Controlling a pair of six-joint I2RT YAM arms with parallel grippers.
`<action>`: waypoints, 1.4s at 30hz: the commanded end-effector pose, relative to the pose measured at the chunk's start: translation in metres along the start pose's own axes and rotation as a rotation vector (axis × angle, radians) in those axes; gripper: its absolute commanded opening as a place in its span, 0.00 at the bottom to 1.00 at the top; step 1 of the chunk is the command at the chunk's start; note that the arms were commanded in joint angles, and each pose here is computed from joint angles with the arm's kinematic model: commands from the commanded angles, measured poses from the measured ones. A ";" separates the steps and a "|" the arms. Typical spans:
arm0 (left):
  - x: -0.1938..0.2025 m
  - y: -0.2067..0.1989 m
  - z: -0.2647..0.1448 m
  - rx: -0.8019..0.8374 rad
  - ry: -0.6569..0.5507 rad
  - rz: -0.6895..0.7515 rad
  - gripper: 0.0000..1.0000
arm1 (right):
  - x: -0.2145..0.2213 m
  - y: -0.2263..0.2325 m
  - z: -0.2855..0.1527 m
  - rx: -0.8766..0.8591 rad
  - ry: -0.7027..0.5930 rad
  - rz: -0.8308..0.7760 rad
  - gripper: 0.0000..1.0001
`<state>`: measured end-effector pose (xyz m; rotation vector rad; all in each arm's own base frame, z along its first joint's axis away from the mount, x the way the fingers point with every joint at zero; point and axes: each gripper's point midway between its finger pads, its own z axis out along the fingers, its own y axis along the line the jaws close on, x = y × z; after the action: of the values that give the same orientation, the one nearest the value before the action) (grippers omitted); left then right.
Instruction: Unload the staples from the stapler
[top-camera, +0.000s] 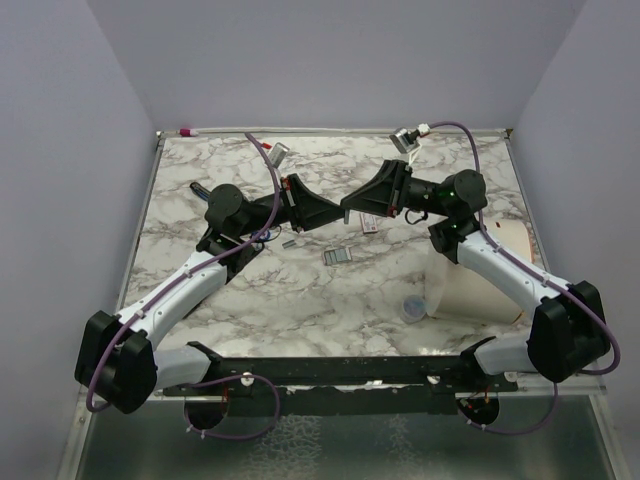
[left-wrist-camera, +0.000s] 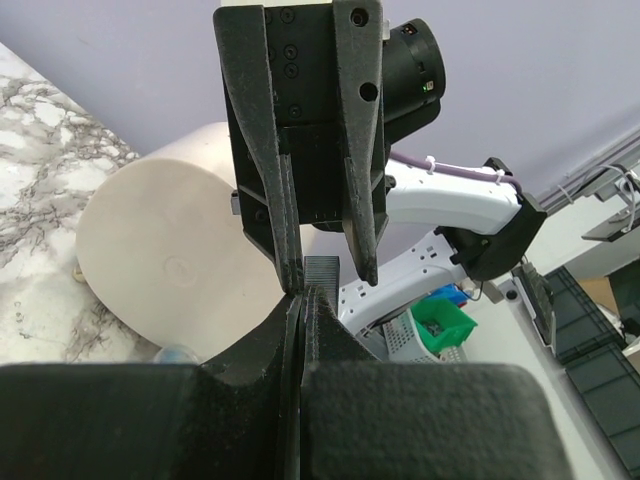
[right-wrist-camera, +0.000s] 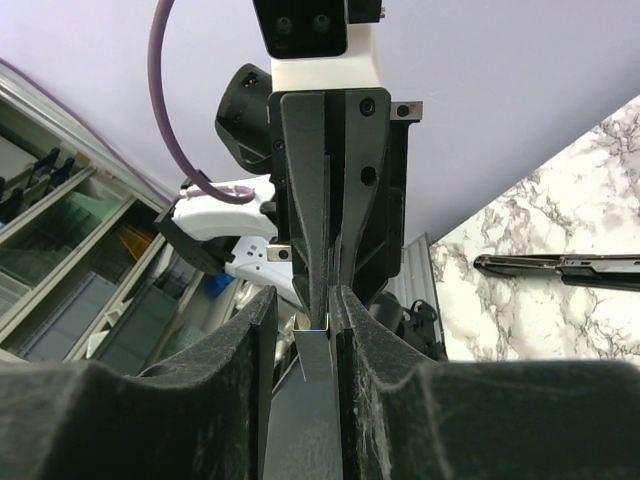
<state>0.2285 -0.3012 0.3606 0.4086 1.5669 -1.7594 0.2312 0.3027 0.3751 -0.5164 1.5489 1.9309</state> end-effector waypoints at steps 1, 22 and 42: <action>-0.014 -0.004 0.000 -0.012 -0.060 0.048 0.00 | 0.002 0.008 -0.002 -0.009 -0.003 -0.017 0.27; -0.017 0.004 0.000 -0.050 -0.088 0.045 0.00 | 0.001 0.006 -0.002 -0.002 -0.016 -0.006 0.16; -0.006 0.020 -0.017 -0.168 -0.088 0.061 0.17 | -0.002 0.006 -0.001 0.014 -0.031 -0.010 0.14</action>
<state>0.2375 -0.2898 0.3508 0.3238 1.6027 -1.6202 0.2357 0.3017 0.3733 -0.4623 1.5626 1.9198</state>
